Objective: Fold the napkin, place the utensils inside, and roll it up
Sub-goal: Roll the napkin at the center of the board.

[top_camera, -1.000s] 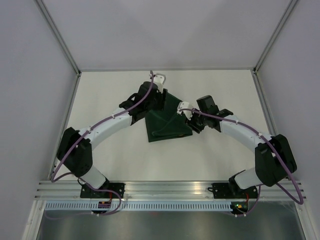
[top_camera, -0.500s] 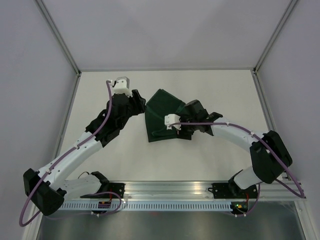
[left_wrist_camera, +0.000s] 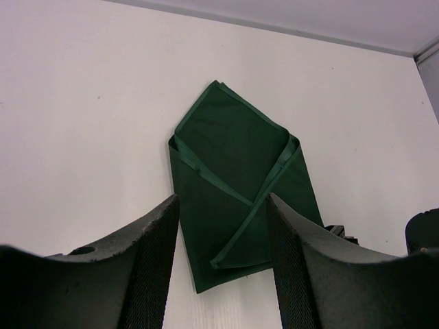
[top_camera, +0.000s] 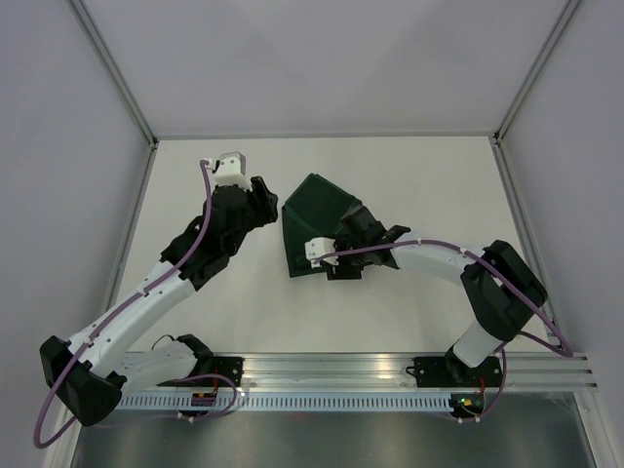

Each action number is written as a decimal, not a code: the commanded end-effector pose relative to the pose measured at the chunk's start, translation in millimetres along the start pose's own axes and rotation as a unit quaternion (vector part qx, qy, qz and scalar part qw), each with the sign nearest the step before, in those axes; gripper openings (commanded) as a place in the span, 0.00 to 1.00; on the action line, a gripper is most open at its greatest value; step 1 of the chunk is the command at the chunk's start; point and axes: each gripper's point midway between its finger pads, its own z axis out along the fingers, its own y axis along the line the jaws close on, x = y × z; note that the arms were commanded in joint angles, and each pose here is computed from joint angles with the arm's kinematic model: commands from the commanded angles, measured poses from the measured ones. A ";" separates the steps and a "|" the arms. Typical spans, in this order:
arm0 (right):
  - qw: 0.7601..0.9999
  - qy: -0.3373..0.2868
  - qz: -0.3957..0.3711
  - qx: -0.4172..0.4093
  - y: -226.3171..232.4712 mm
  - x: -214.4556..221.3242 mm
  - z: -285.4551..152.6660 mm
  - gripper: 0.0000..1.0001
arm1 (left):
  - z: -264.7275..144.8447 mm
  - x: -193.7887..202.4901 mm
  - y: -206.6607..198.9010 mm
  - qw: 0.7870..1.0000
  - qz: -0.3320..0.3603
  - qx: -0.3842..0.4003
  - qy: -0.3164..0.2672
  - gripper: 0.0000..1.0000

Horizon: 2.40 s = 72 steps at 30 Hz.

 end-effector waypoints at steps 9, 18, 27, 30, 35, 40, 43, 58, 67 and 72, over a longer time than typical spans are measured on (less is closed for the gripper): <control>0.999 -0.008 -0.033 0.021 -10.4 -13.0 21.8 0.68 | -5.0 -5.4 -0.8 1.000 -0.011 0.002 -0.007 0.59; 0.999 0.008 -0.031 0.013 -10.6 -3.3 35.7 0.67 | -3.8 1.8 -1.1 1.000 -0.007 0.004 0.005 0.59; 0.999 0.026 -0.031 0.001 -3.0 10.0 43.3 0.58 | 1.0 12.9 -2.8 1.000 -0.003 0.008 0.023 0.58; 0.999 0.032 -0.029 -0.011 1.1 14.1 47.0 0.54 | 2.9 15.6 -4.1 1.000 -0.002 0.010 0.028 0.58; 0.998 0.042 -0.025 -0.029 5.5 17.3 49.1 0.49 | 6.0 22.5 -6.5 0.999 -0.002 0.015 0.038 0.58; 0.996 0.057 -0.011 -0.064 10.6 18.7 52.4 0.39 | 7.3 24.2 -10.1 0.999 -0.003 0.023 0.042 0.57; 0.994 0.068 -0.001 -0.082 15.6 23.2 54.1 0.35 | 6.2 23.6 -11.3 0.999 -0.003 0.027 0.043 0.57; 0.971 0.086 0.083 -0.208 38.6 22.3 42.9 0.07 | -8.2 34.5 -12.4 0.997 -0.008 0.059 0.048 0.50; 0.933 0.073 0.163 -0.312 54.1 22.8 21.7 0.04 | -30.4 59.8 -20.9 0.992 -0.007 0.120 0.033 0.46; 0.915 0.069 0.200 -0.343 58.3 29.9 16.5 0.04 | -36.8 97.7 -30.5 0.988 0.001 0.147 0.054 0.46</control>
